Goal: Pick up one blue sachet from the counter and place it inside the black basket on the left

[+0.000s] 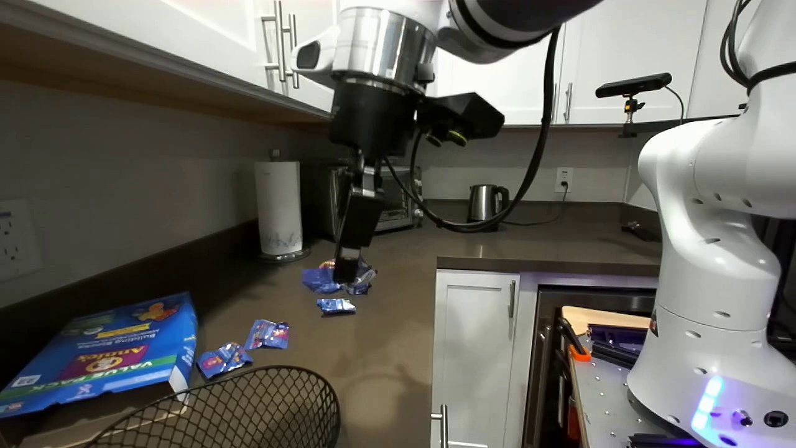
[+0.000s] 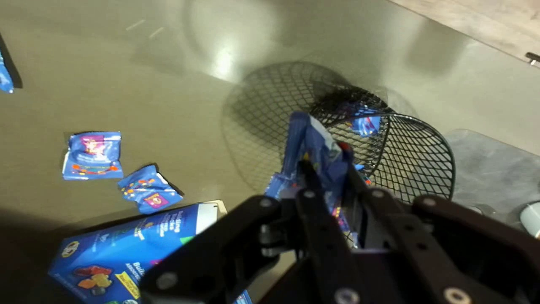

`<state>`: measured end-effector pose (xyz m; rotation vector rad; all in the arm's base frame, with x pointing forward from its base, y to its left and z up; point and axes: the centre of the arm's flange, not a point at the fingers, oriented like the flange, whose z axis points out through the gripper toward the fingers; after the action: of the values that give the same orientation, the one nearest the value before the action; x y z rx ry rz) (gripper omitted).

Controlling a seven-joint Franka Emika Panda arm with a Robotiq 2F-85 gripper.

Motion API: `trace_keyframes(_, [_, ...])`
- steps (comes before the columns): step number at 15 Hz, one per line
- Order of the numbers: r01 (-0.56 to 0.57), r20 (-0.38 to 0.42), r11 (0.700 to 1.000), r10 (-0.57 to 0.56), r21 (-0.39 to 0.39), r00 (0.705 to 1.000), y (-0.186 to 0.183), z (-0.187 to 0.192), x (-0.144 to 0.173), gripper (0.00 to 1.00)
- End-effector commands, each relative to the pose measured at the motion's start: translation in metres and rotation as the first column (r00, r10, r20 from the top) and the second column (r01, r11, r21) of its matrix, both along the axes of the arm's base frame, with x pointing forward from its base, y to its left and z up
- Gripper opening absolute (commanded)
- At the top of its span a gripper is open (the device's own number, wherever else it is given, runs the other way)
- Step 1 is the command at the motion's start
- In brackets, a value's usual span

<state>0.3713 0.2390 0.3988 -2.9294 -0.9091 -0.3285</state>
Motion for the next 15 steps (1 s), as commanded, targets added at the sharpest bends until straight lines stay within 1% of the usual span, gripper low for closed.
trace_keyframes(1, [-0.030,-0.035,0.996,0.033,0.081,0.999,-0.012,0.015,0.013,0.05])
trace_keyframes(3, [-0.030,-0.044,0.993,0.035,0.113,0.998,-0.015,0.014,0.016,0.05])
trace_keyframes(5, [-0.033,-0.050,0.991,0.040,0.127,0.998,-0.017,0.010,0.017,0.05])
trace_keyframes(11, [-0.049,-0.064,0.991,0.058,0.122,0.996,-0.012,-0.005,0.009,0.05])
trace_keyframes(15, [-0.061,-0.057,0.992,0.068,0.108,0.996,0.001,-0.022,0.003,0.05])
